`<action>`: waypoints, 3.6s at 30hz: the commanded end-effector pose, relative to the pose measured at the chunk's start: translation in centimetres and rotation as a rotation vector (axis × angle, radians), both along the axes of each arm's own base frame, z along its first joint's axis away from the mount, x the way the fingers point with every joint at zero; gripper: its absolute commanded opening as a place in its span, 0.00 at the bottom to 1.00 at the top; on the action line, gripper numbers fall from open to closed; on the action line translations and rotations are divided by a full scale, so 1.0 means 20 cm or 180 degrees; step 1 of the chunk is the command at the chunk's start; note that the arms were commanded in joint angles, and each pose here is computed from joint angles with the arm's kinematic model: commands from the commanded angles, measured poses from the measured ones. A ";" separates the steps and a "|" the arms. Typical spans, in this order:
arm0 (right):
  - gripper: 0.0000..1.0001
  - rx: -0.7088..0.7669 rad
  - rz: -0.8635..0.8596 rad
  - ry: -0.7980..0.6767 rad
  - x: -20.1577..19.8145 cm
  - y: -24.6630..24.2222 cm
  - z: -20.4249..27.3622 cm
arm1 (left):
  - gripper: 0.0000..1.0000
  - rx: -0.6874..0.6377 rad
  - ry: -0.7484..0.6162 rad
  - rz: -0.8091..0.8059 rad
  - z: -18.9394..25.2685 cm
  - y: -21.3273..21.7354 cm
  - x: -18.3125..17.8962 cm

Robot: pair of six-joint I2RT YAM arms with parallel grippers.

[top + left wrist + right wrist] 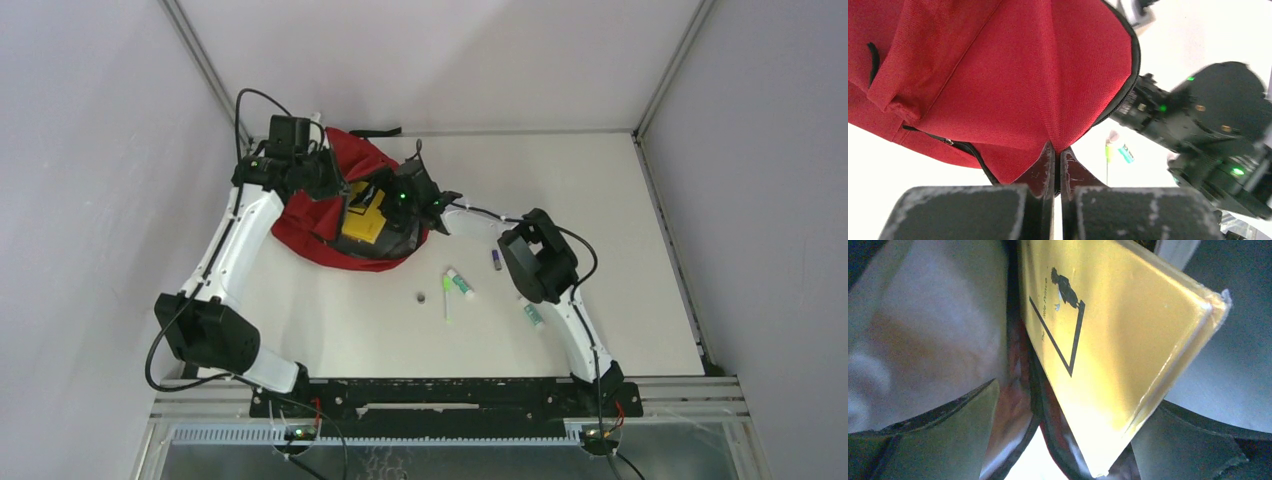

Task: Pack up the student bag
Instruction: Place the book in the student bag, then move the book to the center of the board.

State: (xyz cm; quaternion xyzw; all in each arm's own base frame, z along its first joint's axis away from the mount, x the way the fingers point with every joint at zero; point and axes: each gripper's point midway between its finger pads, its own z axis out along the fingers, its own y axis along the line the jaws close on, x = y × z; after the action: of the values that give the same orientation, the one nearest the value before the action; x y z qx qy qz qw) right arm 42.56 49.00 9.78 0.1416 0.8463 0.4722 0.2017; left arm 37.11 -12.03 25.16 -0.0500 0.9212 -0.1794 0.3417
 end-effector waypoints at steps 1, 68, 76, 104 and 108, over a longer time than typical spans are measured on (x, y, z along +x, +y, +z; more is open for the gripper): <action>1.00 -0.0193 0.0132 -0.0263 -0.06 -0.10 0.26 | 0.00 -0.0162 -0.0257 0.0122 0.09 0.01 0.01; 0.66 -0.0713 0.0506 -0.0484 -0.36 -0.80 0.23 | 0.61 0.0174 -0.0010 0.0345 -0.20 0.16 -0.10; 0.83 -0.0542 0.0579 -0.0650 -0.40 -0.60 0.35 | 0.69 0.0243 0.0087 0.0750 -0.28 0.30 -0.09; 0.00 -0.0885 0.0168 -0.0105 -0.14 -0.90 -0.04 | 0.00 0.0823 0.0299 -0.0145 -0.57 0.07 0.43; 0.00 -0.1016 0.0060 -0.0053 -0.14 -1.01 -0.07 | 0.00 0.0790 0.0289 -0.0479 -0.57 -0.15 0.40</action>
State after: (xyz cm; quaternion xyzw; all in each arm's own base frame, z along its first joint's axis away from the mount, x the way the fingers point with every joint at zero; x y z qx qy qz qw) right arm 39.18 31.00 6.25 0.0899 0.9132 0.3511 0.1862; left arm 44.69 -11.20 11.93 -0.0008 0.9602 -0.0725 0.2696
